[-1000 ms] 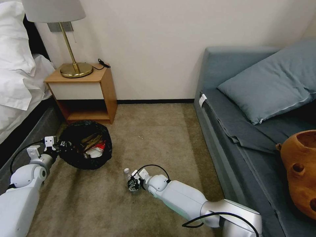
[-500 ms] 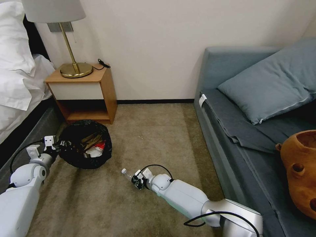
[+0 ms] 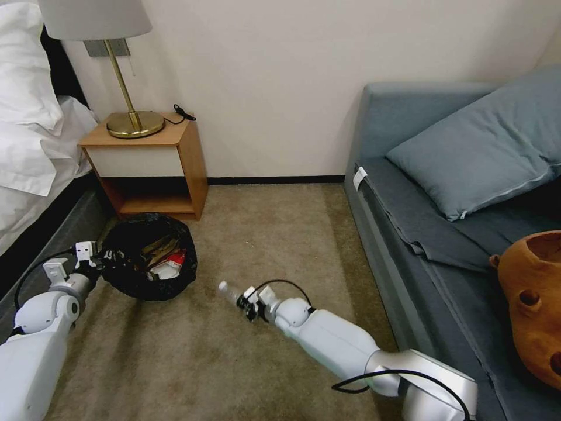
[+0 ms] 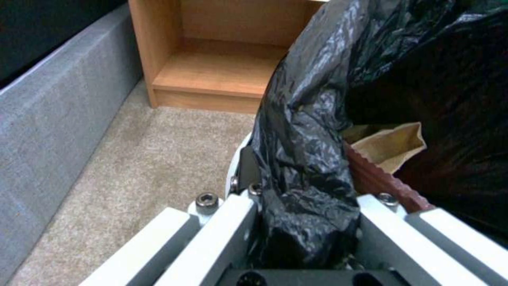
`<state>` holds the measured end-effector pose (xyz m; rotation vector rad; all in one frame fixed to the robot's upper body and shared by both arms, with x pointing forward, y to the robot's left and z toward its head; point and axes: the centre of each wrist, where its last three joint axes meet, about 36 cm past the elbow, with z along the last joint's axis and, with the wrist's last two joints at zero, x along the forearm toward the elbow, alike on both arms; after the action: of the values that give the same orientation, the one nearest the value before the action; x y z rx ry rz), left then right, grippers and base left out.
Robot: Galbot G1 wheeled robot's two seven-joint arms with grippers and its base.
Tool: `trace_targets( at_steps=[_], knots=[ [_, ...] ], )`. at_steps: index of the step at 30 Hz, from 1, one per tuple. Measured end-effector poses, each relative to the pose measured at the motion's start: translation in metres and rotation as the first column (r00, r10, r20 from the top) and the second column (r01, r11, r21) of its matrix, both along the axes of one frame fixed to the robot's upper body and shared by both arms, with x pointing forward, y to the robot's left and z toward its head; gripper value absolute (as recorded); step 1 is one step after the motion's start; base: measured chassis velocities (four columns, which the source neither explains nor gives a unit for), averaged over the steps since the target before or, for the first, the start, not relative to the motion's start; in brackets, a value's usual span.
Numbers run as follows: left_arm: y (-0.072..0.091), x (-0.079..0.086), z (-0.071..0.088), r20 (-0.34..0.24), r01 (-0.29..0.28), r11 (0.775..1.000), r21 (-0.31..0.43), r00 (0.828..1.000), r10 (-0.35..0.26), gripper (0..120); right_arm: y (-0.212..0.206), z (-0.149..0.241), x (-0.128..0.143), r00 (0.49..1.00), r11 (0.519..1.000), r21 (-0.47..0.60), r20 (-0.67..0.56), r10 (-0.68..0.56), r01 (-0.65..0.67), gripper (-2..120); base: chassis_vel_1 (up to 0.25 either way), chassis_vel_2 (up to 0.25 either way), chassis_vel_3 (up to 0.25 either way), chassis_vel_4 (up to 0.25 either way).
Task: Pick up the trash bin, then pick up the garbage on the floor and place it into the trash bin.
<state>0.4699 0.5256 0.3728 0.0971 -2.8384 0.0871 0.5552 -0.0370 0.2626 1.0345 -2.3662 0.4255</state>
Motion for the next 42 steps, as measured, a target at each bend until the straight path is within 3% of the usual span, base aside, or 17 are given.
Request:
trace_targets(
  at_steps=[2, 7, 9, 10, 12, 13, 16, 18, 22, 27, 42],
  knots=[
    [0.000, 0.000, 0.000, 0.000, -0.002, 1.000, 0.000, 1.000, 0.002, 1, -0.002, 0.006, 0.004, 1.000, 1.000, 0.012, 0.019, -0.001, 0.001, 16, 0.000, 0.000, 0.000, 0.000],
    [0.001, 0.000, 0.000, -0.001, -0.008, 1.000, 0.003, 1.000, 0.008, 1, -0.008, 0.063, 0.033, 0.991, 0.994, 0.109, 0.137, -0.009, -0.006, 16, 0.000, 0.000, 0.000, 0.000],
    [0.000, 0.000, 0.004, 0.006, -0.006, 1.000, 0.006, 1.000, 0.006, 1, -0.009, 0.104, 0.051, 0.978, 0.988, 0.152, 0.206, -0.003, -0.029, 16, 0.000, 0.000, 0.000, 0.000],
    [0.000, 0.000, 0.004, 0.006, -0.006, 1.000, 0.006, 1.000, 0.006, 1, -0.009, 0.104, 0.051, 0.978, 0.988, 0.152, 0.206, -0.003, -0.029, 16, 0.000, 0.000, 0.000, 0.000],
    [-0.003, 0.001, 0.008, 0.015, -0.002, 1.000, 0.001, 1.000, 0.002, 1, -0.003, 0.159, 0.064, 0.963, 0.973, 0.220, 0.271, 0.010, -0.072, 16, 0.000, 0.000, 0.000, 0.000],
    [-0.005, 0.001, 0.010, 0.019, -0.002, 1.000, -0.002, 1.000, 0.002, 1, 0.005, 0.185, 0.064, 0.956, 0.960, 0.258, 0.291, 0.029, -0.108, 16, 0.000, 0.000, 0.000, 0.000],
    [-0.007, 0.002, 0.011, 0.023, -0.001, 1.000, -0.007, 1.000, 0.001, 1, 0.013, 0.204, 0.062, 0.953, 0.944, 0.298, 0.298, 0.051, -0.143, 16, 0.000, 0.000, 0.000, 0.000],
    [-0.012, 0.003, 0.015, 0.033, -0.005, 1.000, -0.023, 0.999, 0.006, 1, 0.039, 0.228, 0.046, 0.958, 0.890, 0.402, 0.263, 0.113, -0.216, 16, 0.000, 0.000, 0.000, 0.000],
    [-0.023, 0.005, 0.016, 0.043, -0.003, 0.999, -0.035, 0.999, 0.005, 1, 0.075, 0.231, 0.032, 0.953, 0.846, 0.456, 0.243, 0.181, -0.277, 16, 0.000, 0.000, 0.000, 0.000],
    [-0.034, 0.006, 0.015, 0.048, 0.003, 0.999, -0.044, 0.999, -0.001, 1, 0.102, 0.220, 0.029, 0.952, 0.831, 0.476, 0.232, 0.198, -0.288, 16, 0.000, 0.000, 0.000, 0.000],
    [-0.053, 0.005, 0.008, 0.049, 0.021, 0.996, -0.084, 0.999, -0.017, 1, 0.109, 0.133, 0.013, 0.971, 0.897, 0.378, 0.154, 0.184, -0.230, 16, 0.000, 0.000, 0.000, 0.000]
  ],
)
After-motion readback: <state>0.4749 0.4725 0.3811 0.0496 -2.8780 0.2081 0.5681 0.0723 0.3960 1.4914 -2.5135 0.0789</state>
